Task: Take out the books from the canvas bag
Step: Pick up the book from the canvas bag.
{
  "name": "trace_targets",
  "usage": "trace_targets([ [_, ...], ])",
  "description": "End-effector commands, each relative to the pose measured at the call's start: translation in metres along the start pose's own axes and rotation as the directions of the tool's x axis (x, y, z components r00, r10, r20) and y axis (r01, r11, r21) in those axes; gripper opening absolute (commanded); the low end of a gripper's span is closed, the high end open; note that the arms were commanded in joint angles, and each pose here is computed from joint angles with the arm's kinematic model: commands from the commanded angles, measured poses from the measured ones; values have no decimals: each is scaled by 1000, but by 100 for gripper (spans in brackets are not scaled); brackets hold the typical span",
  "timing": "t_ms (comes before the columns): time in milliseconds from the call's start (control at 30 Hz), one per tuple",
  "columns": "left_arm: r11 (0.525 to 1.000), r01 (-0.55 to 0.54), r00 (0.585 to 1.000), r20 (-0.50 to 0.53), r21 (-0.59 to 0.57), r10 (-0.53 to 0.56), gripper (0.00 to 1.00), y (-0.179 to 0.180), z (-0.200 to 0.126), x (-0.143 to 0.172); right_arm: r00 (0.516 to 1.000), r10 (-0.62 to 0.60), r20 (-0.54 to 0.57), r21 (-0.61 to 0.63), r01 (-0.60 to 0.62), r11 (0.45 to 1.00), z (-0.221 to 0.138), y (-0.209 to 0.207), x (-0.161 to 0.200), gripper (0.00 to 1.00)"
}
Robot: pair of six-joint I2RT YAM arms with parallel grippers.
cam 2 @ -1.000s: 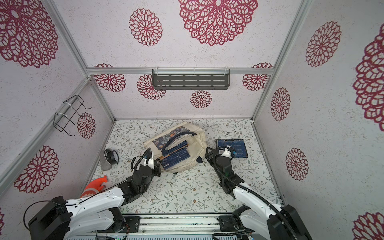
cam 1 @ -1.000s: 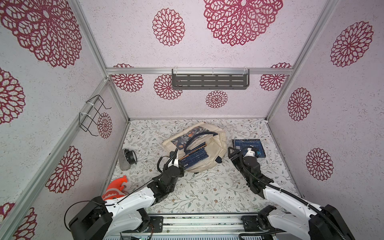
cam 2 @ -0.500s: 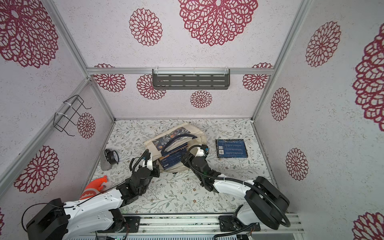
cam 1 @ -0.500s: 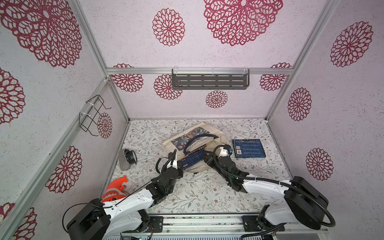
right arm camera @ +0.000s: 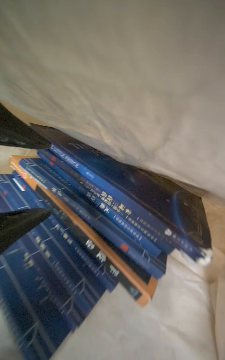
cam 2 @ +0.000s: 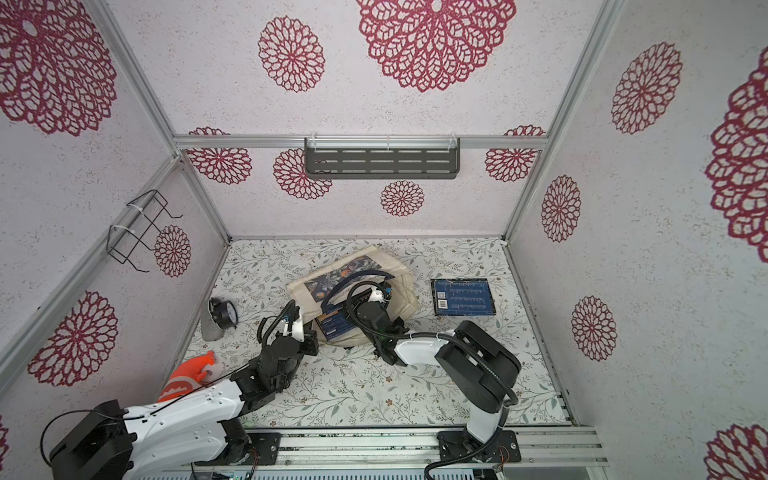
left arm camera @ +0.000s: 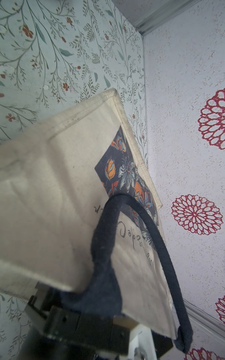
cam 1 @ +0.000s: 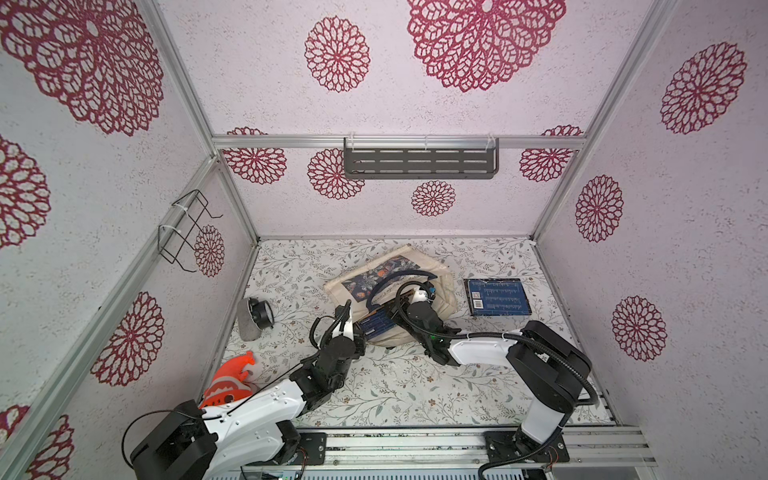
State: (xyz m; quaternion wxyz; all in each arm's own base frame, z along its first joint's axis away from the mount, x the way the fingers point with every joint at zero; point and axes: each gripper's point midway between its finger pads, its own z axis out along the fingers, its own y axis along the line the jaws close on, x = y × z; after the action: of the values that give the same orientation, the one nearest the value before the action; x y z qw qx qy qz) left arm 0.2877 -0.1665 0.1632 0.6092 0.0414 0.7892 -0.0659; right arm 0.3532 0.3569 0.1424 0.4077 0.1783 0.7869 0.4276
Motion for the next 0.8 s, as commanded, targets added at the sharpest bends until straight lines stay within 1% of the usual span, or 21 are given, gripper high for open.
trace_targets([
  [0,997,52,993,99,58,-57,0,-12,-8,-30,999,1,48,-38,1,999,9,18,-10,50],
  [167,997,54,993,102,61,-60,0,-12,-10,-31,998,-3,65,-36,5,999,22,20,-15,49],
  [333,997,56,993,103,62,-62,0,-11,-10,-31,994,-36,107,-37,40,999,24,29,-29,49],
  [467,996,56,993,105,62,-63,0,-12,-10,-32,994,-20,104,-43,25,999,31,29,-35,49],
  [700,997,52,993,103,59,-58,0,-12,-10,-31,997,9,78,-45,-5,999,40,25,-34,47],
  [767,997,51,993,101,60,-57,0,-12,-9,-30,997,13,78,-44,-10,999,42,24,-35,45],
])
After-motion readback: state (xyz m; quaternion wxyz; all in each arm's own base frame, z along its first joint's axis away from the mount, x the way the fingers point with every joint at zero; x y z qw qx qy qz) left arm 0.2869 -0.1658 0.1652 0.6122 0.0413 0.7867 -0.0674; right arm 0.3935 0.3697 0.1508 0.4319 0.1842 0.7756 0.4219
